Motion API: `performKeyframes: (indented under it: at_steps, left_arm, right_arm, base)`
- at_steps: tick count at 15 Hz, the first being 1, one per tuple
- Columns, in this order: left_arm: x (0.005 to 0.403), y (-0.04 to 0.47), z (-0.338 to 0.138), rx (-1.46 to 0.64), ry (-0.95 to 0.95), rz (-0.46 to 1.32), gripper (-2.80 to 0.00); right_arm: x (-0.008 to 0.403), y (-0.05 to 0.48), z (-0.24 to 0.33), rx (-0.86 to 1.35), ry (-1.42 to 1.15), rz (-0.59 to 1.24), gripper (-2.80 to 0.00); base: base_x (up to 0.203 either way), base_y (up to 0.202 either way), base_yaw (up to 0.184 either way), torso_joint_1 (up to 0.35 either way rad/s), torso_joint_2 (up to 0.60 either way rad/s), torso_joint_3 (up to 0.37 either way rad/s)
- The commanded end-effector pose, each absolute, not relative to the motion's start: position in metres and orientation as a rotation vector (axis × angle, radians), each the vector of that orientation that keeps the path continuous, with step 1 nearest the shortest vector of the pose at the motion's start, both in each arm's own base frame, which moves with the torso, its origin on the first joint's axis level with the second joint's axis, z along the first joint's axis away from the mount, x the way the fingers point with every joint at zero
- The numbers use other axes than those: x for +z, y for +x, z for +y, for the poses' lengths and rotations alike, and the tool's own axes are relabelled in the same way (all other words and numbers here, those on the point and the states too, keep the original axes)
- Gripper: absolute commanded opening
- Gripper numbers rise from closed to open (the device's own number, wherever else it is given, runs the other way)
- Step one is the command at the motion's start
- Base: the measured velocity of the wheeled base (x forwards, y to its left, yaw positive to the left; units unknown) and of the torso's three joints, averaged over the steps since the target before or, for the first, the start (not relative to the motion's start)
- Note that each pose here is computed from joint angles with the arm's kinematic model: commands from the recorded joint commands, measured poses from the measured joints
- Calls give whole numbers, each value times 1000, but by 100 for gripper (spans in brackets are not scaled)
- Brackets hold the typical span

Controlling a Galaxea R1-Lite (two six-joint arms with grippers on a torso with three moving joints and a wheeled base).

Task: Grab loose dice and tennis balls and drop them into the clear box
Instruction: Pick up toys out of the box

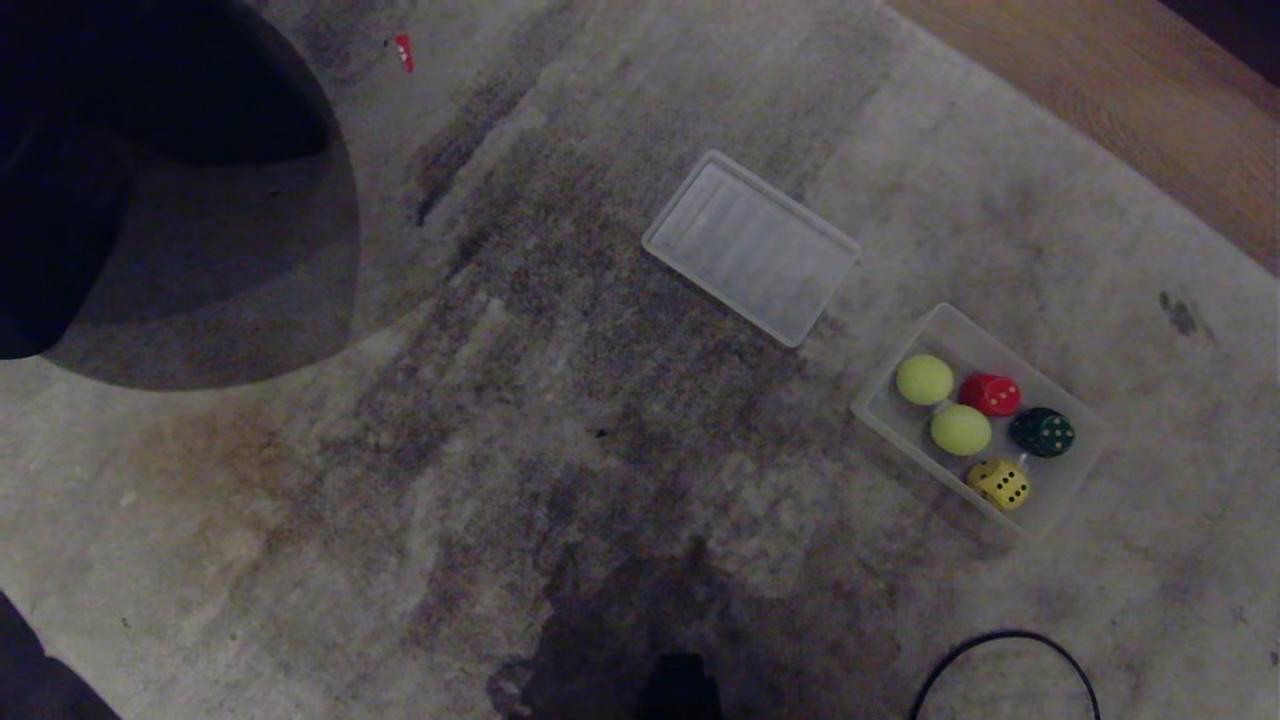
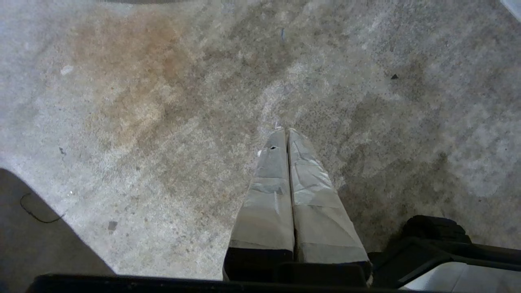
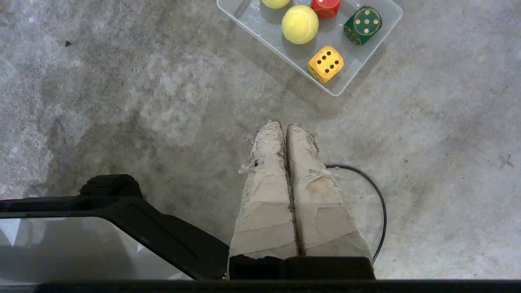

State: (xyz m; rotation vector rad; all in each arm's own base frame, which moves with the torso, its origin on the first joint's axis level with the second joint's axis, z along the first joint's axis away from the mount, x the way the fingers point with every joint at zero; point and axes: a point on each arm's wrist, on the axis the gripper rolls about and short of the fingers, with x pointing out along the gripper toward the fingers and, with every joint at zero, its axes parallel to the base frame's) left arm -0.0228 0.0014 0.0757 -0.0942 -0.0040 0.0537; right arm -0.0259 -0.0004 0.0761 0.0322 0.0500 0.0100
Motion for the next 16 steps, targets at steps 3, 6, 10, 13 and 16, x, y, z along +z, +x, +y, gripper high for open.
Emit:
performKeyframes:
  at_steps: [3,6,10,13,16]
  left_arm:
    - [76,-23,2,55,-114,-6,-280]
    - [76,-23,2,61,-115,-7,-280]
    - [76,-23,2,60,-113,-6,-280]
    - [76,-23,2,61,-114,-7,-280]
    - [76,-23,2,61,-115,-7,-280]
  right_arm:
    - [76,-26,0,11,30,54,-280]
    - [76,-26,0,11,30,54,-280]
    - [76,-26,0,11,30,53,-280]
    - [76,-26,0,11,30,54,-280]
    - [76,-26,0,11,30,54,-280]
  base:
    - [0,0,0,1,1,181]
    - [0,0,0,3,3,201]
    - [0,0,0,3,4,199]
    - [0,0,0,3,2,201]
    - [0,0,0,2,-1,200]
